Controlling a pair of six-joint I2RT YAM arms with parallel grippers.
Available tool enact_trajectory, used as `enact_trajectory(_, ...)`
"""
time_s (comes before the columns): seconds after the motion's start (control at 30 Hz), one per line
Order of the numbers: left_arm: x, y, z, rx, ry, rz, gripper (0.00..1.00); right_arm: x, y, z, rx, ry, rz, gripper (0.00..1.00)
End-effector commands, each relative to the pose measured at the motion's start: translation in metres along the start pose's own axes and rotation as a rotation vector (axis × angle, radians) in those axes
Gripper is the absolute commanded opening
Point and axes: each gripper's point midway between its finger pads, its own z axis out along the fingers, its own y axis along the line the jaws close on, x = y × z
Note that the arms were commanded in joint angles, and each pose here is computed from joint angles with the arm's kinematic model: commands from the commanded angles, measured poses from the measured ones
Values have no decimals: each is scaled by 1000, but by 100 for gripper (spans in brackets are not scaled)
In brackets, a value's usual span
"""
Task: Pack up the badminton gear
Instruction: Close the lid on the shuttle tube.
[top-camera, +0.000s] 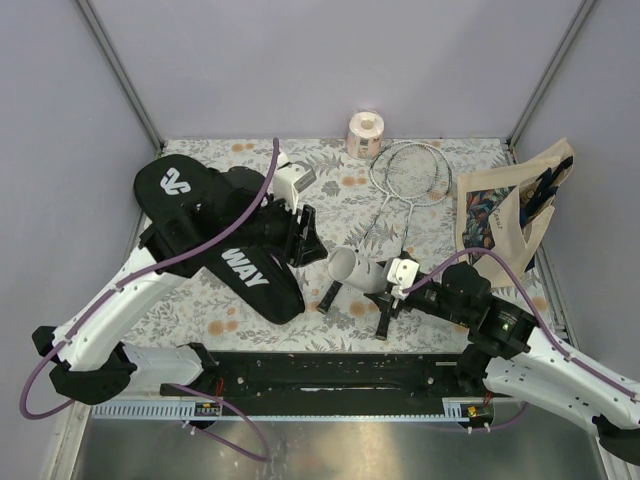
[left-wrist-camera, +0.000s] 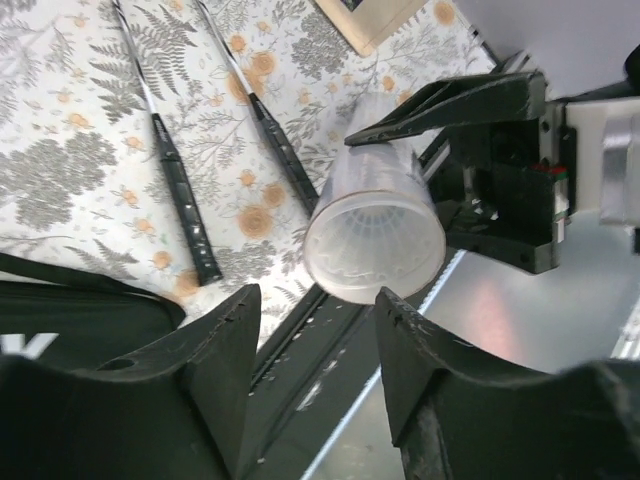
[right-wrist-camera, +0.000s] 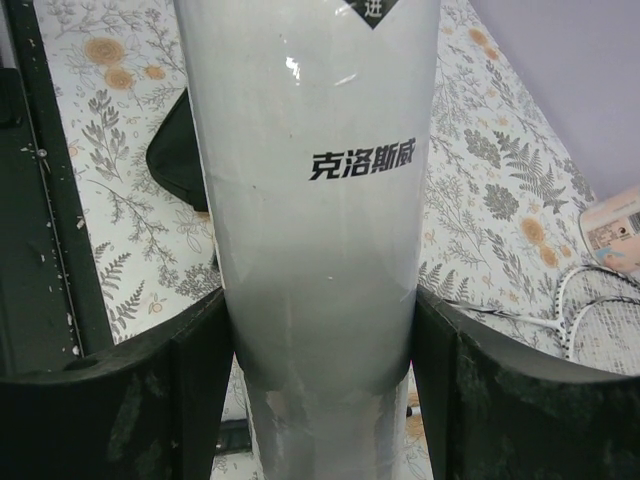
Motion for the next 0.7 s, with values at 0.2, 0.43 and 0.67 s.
enact_trajectory(0.2, -22, -5, 2, 83, -119, 335, 47, -53, -1, -9, -32, -150, 43, 40)
enact_trajectory(0.43, -36, -10, 8, 112, -185, 405, 45, -52, -1, -10, -30, -143, 49, 40)
enact_trajectory(0.67, -26, -11, 17, 157, -164, 461, 43, -56, -3, -10, -25, -151, 48, 40)
